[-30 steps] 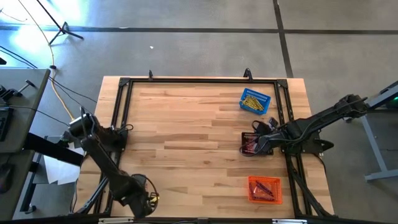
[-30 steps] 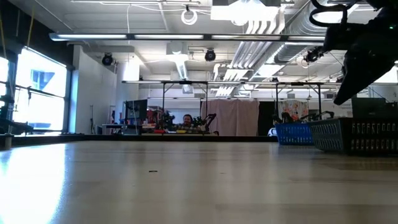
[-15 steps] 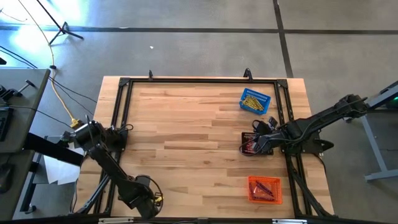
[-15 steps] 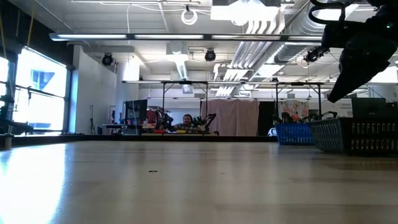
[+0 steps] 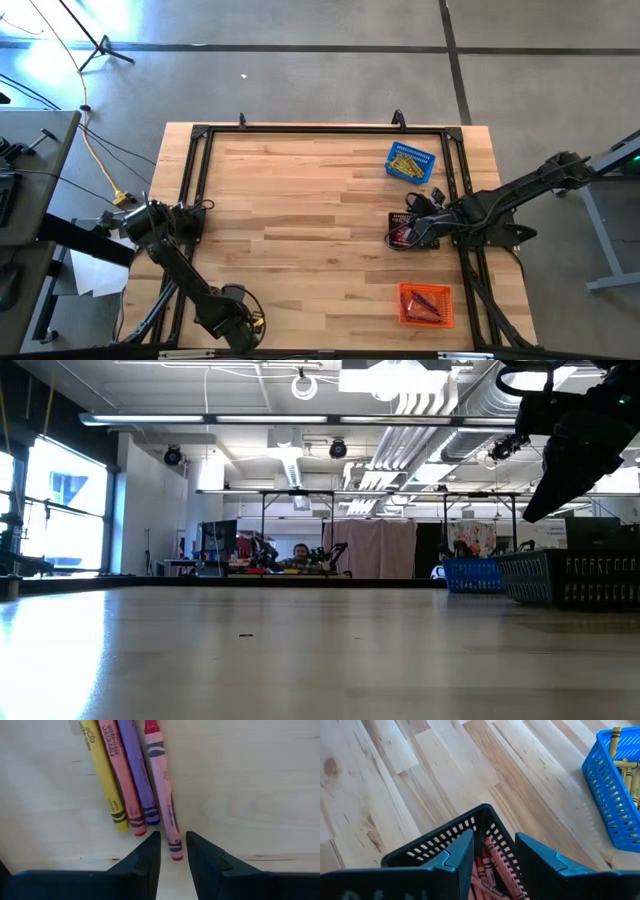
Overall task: Sort crayons
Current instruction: Put the red crayon into the black bin
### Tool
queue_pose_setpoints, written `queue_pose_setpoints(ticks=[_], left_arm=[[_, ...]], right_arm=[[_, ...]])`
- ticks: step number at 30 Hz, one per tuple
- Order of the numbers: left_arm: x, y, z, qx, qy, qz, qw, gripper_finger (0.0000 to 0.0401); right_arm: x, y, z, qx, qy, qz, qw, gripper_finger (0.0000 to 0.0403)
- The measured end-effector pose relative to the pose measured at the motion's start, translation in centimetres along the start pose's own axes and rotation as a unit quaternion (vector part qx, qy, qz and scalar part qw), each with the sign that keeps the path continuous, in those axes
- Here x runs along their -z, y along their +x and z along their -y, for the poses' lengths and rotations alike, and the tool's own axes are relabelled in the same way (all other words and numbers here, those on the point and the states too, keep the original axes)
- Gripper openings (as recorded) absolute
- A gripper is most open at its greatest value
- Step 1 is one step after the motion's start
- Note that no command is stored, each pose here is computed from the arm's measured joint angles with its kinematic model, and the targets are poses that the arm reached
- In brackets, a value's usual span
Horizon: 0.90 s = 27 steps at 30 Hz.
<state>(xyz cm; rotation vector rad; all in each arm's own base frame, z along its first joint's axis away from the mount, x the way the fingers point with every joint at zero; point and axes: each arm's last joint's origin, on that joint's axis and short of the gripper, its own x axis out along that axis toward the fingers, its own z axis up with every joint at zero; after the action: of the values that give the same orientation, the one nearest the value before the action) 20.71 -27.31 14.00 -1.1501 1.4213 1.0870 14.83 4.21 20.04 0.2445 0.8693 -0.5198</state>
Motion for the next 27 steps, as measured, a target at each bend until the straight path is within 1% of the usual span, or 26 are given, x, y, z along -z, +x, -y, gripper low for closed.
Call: queue_pose_setpoints(ticks=[4, 10, 12, 15, 18, 21, 23, 25, 27], left_arm=[[0.0, 0.0, 0.0, 0.003, 0.003, 0.001, 1.000, 0.0069], [0.1, 0.0, 0.2, 0.010, 0.004, -0.005, 1.000, 0.0009], [0.2, 0.0, 0.3, 0.014, 0.005, -0.011, 1.000, 0.0006], [0.4, 0.0, 0.9, 0.033, 0.010, -0.032, 0.999, 0.0003], [-0.3, -0.7, 1.5, 0.050, 0.029, -0.026, 0.998, 0.0002], [-1.4, -2.4, 2.5, 0.102, 0.057, 0.004, 0.993, 0.0001], [-2.6, -3.5, 3.1, 0.135, 0.082, 0.044, 0.986, 0.0001], [-4.2, -4.8, 3.6, 0.163, 0.109, 0.096, 0.976, 0.0001], [-6.0, -6.2, 4.2, 0.184, 0.136, 0.160, 0.960, 0.0001]], right_arm=[[0.0, 0.0, 0.0, -0.001, 0.001, 0.001, 1.000, 0.0132], [0.0, 0.0, 0.0, -0.001, 0.001, 0.001, 1.000, 0.0132], [0.0, 0.0, 0.0, -0.001, 0.001, 0.001, 1.000, 0.0132], [0.0, 0.0, 0.0, -0.002, 0.000, 0.001, 1.000, 0.0132], [-0.1, 0.0, -0.1, -0.005, -0.007, 0.004, 1.000, 0.0132], [-0.4, 0.0, -0.4, -0.022, -0.007, 0.017, 1.000, 0.0132], [-0.7, 0.0, -0.8, -0.039, -0.013, 0.030, 0.999, 0.0132], [-1.1, -0.1, -1.1, -0.056, -0.020, 0.049, 0.997, 0.0132], [-1.8, -0.2, -1.5, -0.074, -0.014, 0.078, 0.994, 0.0132]])
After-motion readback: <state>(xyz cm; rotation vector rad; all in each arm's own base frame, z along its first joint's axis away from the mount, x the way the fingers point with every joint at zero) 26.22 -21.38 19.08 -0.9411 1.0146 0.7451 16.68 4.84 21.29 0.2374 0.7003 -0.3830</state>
